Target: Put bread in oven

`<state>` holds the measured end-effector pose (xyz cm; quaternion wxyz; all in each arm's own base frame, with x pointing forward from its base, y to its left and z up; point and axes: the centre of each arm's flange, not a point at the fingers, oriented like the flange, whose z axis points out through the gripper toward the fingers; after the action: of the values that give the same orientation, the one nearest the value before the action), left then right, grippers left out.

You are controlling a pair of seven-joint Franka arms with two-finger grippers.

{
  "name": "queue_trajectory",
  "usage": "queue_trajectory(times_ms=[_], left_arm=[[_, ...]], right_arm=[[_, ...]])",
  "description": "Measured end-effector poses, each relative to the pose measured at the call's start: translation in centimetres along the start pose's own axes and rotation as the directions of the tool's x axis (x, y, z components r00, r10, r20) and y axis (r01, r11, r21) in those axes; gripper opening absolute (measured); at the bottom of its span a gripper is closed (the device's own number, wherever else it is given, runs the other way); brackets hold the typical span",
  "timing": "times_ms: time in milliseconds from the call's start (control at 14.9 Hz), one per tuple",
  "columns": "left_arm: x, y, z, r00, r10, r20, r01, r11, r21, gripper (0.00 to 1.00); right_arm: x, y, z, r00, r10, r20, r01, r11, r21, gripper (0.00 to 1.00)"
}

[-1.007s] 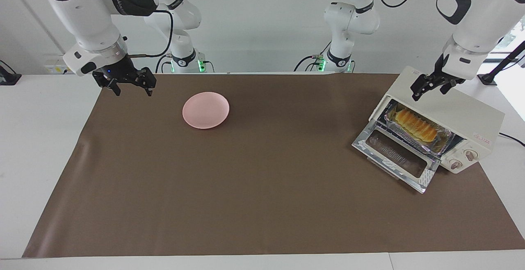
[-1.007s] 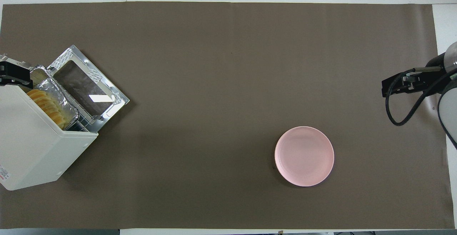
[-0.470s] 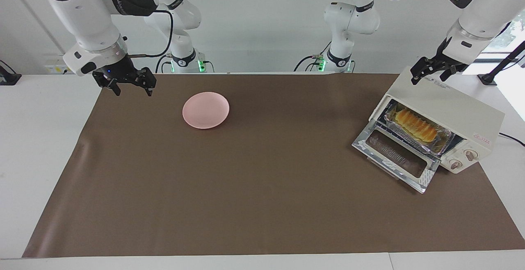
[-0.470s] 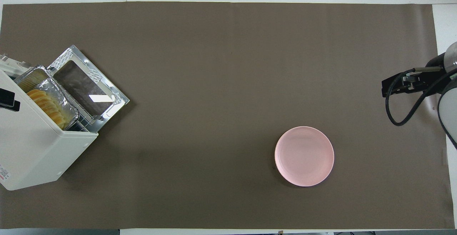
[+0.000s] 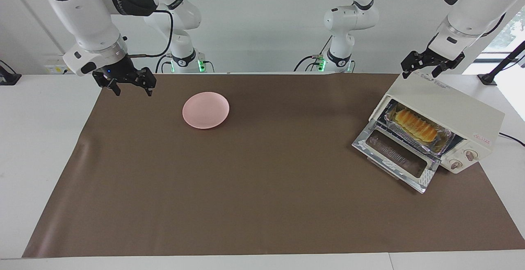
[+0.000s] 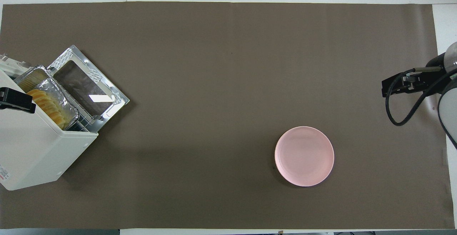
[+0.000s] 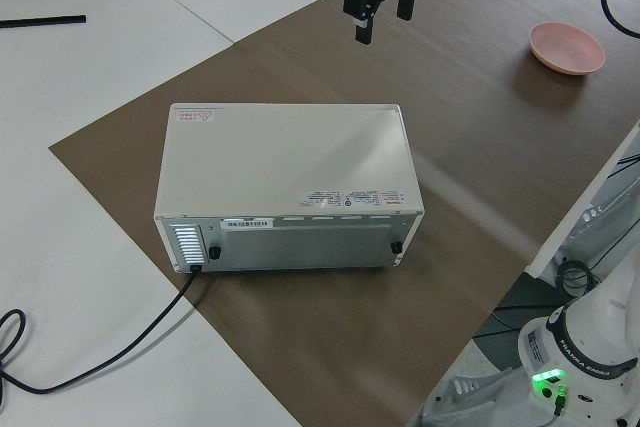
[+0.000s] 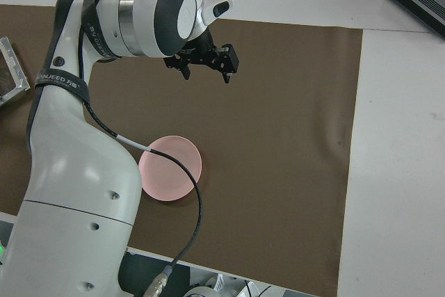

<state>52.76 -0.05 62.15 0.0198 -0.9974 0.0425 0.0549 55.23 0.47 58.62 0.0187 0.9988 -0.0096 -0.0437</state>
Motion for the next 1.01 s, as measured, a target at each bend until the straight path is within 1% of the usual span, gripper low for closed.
queue_trajectory(times_ms=[201, 537, 671, 805, 1007], left_arm=[[0.5, 0.4, 0.1, 1.000, 0.005, -0.008, -0.005, 0.999, -0.033, 1.00], [2.5, 2.8, 1.4, 0.998, 0.055, 0.015, -0.054, 0.998, -0.037, 1.00], [2.6, 2.8, 1.2, 0.998, 0.054, 0.006, -0.054, 0.998, -0.036, 1.00], [2.8, 2.8, 0.9, 0.998, 0.054, -0.016, -0.055, 0.998, -0.034, 1.00], [2.8, 2.9, 0.9, 0.998, 0.057, -0.020, -0.058, 0.998, -0.034, 1.00]], right_arm=[[0.0, 0.0, 0.0, 1.000, 0.000, 0.000, 0.000, 1.000, 0.000, 1.00], [0.0, 0.0, 0.0, 1.000, 0.000, 0.000, 0.000, 1.000, 0.000, 1.00], [0.0, 0.0, 0.0, 1.000, 0.000, 0.000, 0.000, 1.000, 0.000, 1.00], [0.0, 0.0, 0.0, 1.000, 0.000, 0.000, 0.000, 1.000, 0.000, 1.00], [0.0, 0.0, 0.0, 1.000, 0.000, 0.000, 0.000, 1.000, 0.000, 1.00]])
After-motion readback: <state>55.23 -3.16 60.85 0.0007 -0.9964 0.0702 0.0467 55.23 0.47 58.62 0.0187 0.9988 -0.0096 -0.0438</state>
